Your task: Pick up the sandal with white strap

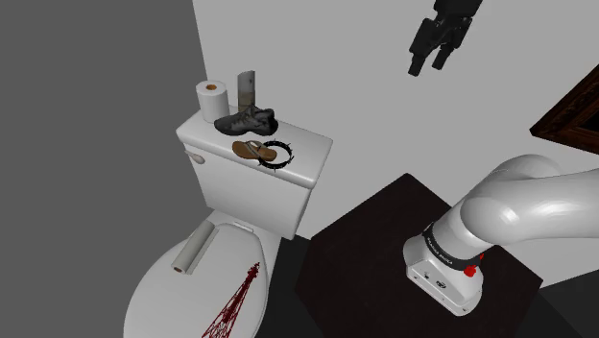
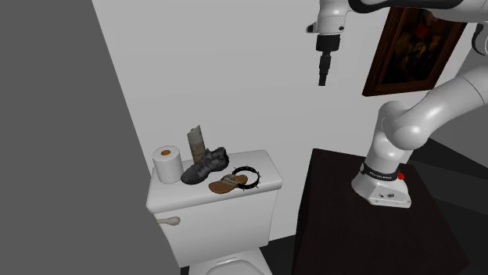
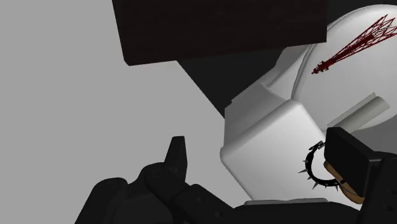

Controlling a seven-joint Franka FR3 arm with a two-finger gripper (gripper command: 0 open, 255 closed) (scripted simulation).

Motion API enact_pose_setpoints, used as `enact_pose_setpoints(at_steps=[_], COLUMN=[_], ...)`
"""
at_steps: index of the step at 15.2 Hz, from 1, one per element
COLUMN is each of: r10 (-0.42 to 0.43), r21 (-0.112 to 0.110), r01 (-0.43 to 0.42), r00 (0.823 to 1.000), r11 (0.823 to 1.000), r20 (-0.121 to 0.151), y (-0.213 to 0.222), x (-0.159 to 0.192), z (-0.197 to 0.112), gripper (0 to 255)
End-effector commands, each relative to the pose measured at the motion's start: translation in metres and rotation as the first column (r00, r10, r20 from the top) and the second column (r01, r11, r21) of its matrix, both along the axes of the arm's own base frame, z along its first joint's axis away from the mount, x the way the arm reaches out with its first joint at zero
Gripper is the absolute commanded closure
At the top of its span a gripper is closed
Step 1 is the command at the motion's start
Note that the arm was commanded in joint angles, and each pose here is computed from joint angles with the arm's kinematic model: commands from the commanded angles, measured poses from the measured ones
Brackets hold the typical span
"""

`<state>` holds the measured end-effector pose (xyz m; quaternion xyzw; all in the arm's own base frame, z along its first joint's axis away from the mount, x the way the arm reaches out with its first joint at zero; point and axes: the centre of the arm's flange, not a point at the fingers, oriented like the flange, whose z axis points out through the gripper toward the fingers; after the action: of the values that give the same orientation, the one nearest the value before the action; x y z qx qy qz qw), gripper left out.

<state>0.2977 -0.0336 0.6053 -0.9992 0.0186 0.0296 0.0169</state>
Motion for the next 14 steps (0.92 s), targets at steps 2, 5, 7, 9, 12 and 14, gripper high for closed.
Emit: enact_pose_setpoints(at_steps=[2, 5, 7, 9, 12, 14], r10=[0.008, 0.031, 0.047, 0.063, 0.087, 0.102], r21=[-0.001, -0.004, -0.007, -0.009, -0.014, -0.016], r01=[-0.008, -0.031, -0.047, -0.063, -0.086, -0.101], r00=[1.0, 0.999, 0.999, 0.997, 0.995, 0.993], r11=[1.0, 0.999, 0.999, 0.998, 0.996, 0.995], r20=[0.004, 0.017, 0.025, 0.033, 0.045, 0.053], y=[0.007, 0.028, 0.042, 0.057, 0.079, 0.094], x=[0.008, 0.031, 0.046, 0.061, 0.083, 0.098], z=[-0.008, -0.031, -0.046, -0.061, -0.084, -0.099], gripper=[0, 0, 0, 0, 0, 0])
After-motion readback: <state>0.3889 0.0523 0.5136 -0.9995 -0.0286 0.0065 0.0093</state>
